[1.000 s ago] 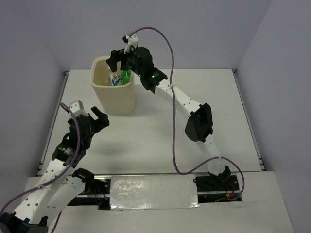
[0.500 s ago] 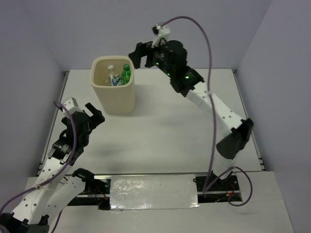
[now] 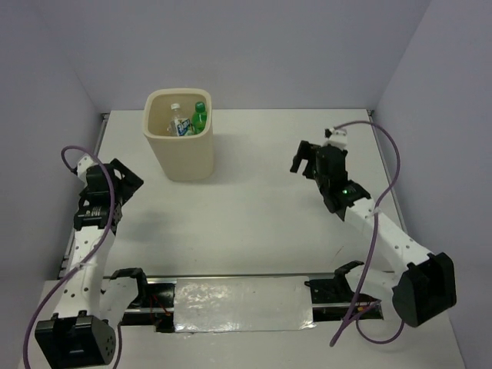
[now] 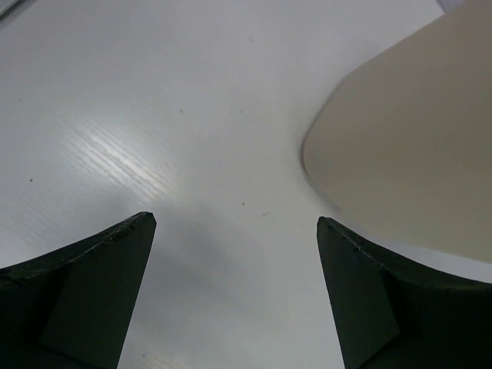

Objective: Put the plastic bottles in the bin

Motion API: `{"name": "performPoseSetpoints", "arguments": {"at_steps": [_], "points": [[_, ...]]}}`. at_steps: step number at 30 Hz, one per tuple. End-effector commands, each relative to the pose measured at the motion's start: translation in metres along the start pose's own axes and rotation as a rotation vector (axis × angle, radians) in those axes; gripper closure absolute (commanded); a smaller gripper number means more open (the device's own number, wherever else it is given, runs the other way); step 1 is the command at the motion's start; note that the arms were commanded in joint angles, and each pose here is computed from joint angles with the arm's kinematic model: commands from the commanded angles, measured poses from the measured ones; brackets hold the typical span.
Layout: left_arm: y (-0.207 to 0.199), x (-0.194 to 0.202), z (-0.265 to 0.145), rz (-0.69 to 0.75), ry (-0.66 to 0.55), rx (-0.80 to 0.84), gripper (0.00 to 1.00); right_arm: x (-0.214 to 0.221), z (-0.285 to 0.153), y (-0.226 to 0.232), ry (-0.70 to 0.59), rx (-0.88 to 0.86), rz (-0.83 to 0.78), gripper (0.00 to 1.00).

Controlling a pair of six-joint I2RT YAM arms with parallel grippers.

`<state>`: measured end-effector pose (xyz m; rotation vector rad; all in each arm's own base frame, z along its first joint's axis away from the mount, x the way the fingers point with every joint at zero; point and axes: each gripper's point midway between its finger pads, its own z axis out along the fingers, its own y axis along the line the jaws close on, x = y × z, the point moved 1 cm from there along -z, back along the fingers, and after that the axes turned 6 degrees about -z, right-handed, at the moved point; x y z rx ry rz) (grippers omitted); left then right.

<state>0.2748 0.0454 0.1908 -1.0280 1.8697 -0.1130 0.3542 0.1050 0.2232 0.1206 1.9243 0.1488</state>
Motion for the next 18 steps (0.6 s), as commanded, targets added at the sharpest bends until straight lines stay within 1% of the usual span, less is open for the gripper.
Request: {"name": "performPoseSetpoints", "arguments": {"at_steps": [1, 2, 3, 4, 5, 6, 8, 9, 10, 12, 14, 18], "points": [[0.005, 0.0, 0.008, -0.061, 0.029, 0.035, 0.01, 0.014, -0.022, -0.044, -0.071, 0.189, 0.109, 0.0], [0.018, -0.003, 0.015, -0.091, 0.025, 0.009, 0.01, 0.021, -0.023, -0.045, -0.084, 0.182, 0.171, 0.0], [0.018, 0.002, 0.019, -0.098, 0.064, 0.033, 0.01, 0.046, -0.028, -0.051, -0.058, 0.183, 0.194, 0.0], [0.021, 0.002, 0.022, -0.095, 0.066, 0.034, 0.01, 0.057, -0.03, -0.052, -0.052, 0.174, 0.224, 0.0], [0.027, 0.001, 0.026, -0.107, 0.06, 0.024, 0.01, 0.059, -0.031, -0.049, -0.074, 0.153, 0.28, 0.0], [0.03, 0.002, 0.027, -0.1, 0.06, 0.022, 0.01, 0.079, -0.036, -0.053, -0.056, 0.14, 0.285, 0.0], [0.034, 0.003, 0.028, -0.098, 0.049, 0.011, 0.01, 0.079, -0.039, -0.055, -0.102, 0.125, 0.313, 0.0], [0.034, 0.001, 0.027, -0.1, 0.039, 0.01, 0.01, 0.088, -0.041, -0.061, -0.1, 0.144, 0.318, 0.0], [0.034, 0.002, 0.027, -0.099, 0.037, 0.011, 0.01, 0.082, -0.046, -0.068, -0.137, 0.17, 0.336, 0.0], [0.035, 0.0, 0.026, -0.103, 0.03, 0.009, 0.01, 0.08, -0.051, -0.072, -0.152, 0.183, 0.335, 0.0], [0.034, 0.0, 0.025, -0.103, 0.027, 0.013, 0.01, 0.071, -0.056, -0.07, -0.185, 0.162, 0.338, 0.0], [0.034, -0.003, 0.022, -0.104, 0.009, 0.017, 0.01, 0.067, -0.059, -0.069, -0.203, 0.147, 0.346, 0.0]]}}
